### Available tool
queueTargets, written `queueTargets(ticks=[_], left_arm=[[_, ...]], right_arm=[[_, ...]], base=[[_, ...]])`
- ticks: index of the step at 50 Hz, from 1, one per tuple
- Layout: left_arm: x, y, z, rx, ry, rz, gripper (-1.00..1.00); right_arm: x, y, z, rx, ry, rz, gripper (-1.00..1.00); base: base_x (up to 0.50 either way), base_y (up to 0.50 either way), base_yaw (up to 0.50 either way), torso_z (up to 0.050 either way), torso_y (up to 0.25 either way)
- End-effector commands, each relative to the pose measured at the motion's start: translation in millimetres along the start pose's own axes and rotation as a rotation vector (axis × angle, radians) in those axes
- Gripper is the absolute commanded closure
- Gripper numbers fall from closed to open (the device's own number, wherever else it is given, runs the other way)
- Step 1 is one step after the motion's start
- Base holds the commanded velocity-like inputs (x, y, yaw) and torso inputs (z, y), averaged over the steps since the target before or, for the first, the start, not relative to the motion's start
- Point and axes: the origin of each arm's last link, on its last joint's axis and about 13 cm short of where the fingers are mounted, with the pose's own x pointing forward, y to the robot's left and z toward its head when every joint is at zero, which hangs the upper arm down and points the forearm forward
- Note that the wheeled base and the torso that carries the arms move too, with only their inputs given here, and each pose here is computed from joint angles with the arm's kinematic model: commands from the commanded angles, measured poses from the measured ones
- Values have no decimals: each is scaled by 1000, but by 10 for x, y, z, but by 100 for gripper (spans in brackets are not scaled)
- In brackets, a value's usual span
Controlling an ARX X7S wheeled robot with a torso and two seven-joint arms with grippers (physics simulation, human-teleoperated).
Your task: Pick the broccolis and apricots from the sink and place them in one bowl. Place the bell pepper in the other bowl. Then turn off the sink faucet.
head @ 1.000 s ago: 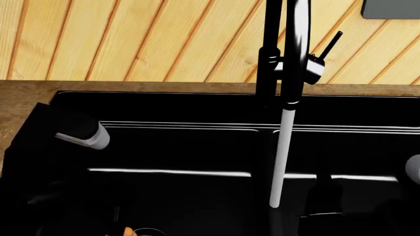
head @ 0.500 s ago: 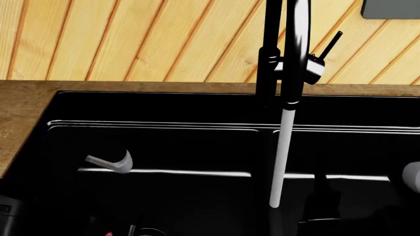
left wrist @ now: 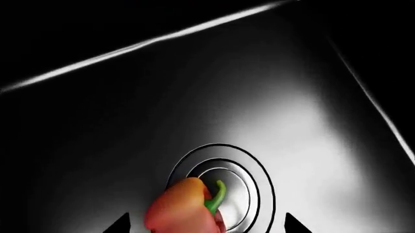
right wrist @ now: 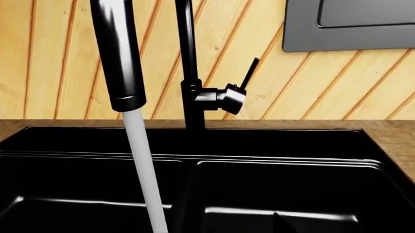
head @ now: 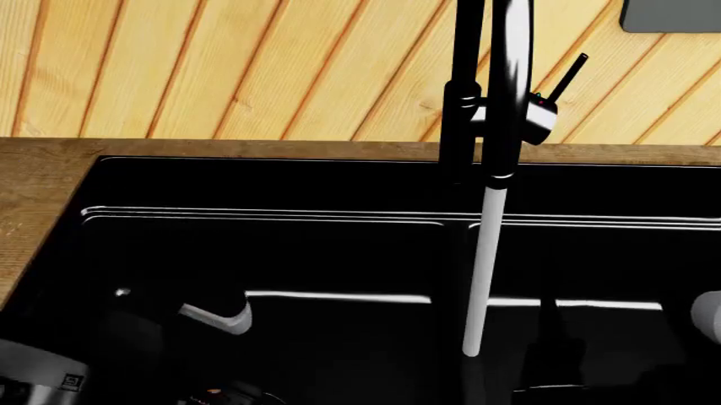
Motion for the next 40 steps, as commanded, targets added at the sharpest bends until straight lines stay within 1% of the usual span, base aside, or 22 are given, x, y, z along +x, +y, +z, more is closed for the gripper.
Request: queueTargets(ticks=[1, 8, 24, 29, 33, 40], left_arm=[[144, -25, -70, 2, 34, -8, -100], [202, -46, -69, -11, 49, -18, -100], [359, 2, -122, -5, 86, 53, -100], [464, -13, -156, -3, 112, 52, -100], [533, 8, -168, -23, 136, 45, -100], [583, -18, -222, -10, 157, 37, -100]], right_arm=[[-21, 5, -10, -1, -6, 5, -100], [-15, -4, -56, 8, -1, 3, -100], [6, -11, -72, 10, 4, 8, -100], [10, -11, -94, 13, 12, 11, -100], [-21, -20, -114, 18, 17, 4, -100], [-43, -26, -128, 21, 16, 0, -100]], base=[[0, 0, 0, 0, 0], [0, 0, 0, 0, 0], [0, 0, 0, 0, 0], [0, 0, 0, 0, 0], [0, 0, 0, 0, 0], [0, 0, 0, 0, 0]])
